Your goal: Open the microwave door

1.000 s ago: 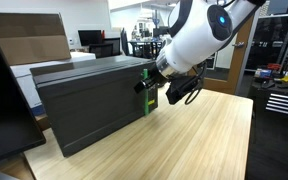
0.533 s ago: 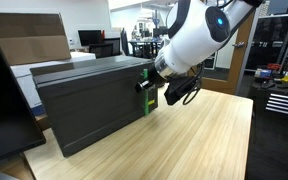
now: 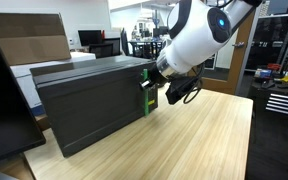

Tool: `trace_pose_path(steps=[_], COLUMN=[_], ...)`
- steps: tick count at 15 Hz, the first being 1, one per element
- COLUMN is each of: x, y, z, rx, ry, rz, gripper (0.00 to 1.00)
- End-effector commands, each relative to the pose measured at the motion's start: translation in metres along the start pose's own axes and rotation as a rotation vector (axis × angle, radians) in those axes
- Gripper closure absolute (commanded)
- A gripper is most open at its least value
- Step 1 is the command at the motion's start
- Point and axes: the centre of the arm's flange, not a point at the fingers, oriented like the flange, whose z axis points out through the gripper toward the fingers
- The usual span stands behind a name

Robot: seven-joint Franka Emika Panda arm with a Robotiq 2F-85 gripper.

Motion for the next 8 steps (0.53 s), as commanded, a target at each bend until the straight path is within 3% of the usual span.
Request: trace_pose_path(steps=[1, 8], x=[-0.008, -0.031], y=[0.002, -0.007], z=[-0.007, -0.036], rx=[0.002, -0.006], ry=[0.019, -0.025], rz=[-0.012, -0.028], gripper=[0.95, 0.95])
